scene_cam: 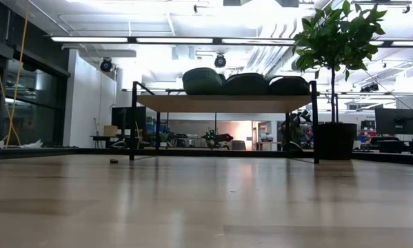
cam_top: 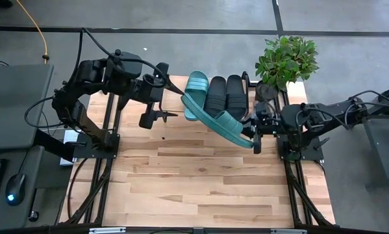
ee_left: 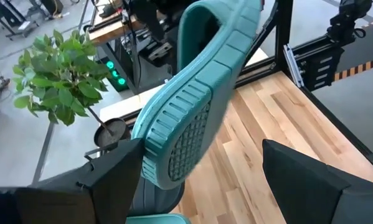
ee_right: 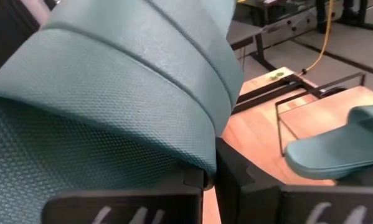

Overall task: Pick and place slides into the shelf
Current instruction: Put the green slipper on the shelf

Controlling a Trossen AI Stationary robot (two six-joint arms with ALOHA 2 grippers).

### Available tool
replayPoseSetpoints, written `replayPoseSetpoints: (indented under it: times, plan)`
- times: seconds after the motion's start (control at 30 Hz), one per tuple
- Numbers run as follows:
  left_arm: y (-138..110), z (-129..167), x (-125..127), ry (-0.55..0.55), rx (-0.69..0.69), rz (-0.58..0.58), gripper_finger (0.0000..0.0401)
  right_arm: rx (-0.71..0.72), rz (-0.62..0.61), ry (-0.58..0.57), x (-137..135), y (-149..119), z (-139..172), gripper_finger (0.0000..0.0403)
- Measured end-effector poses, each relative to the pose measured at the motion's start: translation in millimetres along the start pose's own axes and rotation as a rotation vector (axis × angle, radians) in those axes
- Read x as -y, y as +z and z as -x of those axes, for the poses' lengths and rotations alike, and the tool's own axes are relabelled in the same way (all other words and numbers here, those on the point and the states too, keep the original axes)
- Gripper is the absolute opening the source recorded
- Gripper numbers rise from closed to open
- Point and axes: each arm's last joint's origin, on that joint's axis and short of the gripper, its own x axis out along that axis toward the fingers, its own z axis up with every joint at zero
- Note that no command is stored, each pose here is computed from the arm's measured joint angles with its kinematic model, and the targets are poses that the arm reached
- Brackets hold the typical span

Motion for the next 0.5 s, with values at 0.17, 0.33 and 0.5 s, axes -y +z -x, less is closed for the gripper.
replayPoseSetpoints:
  times: [0.17,0.33,0.5]
  plan:
    - [-0.4,-2.0,-0.4,0.003,-0.007,0.011,0.0308,-0.009,-0.010,0.029,-4.0,-2.2,-9.3,0.0000]
    - [-0.8,-3.1,-0.5,0.006,-0.014,0.012,0.0308,-0.002,-0.015,0.051,-6.2,-2.0,-12.8,0.0000]
    - [-4.6,-3.0,0.5,0.012,-0.061,0.025,0.0308,0.007,-0.019,0.055,-6.6,-1.0,-12.7,0.0000]
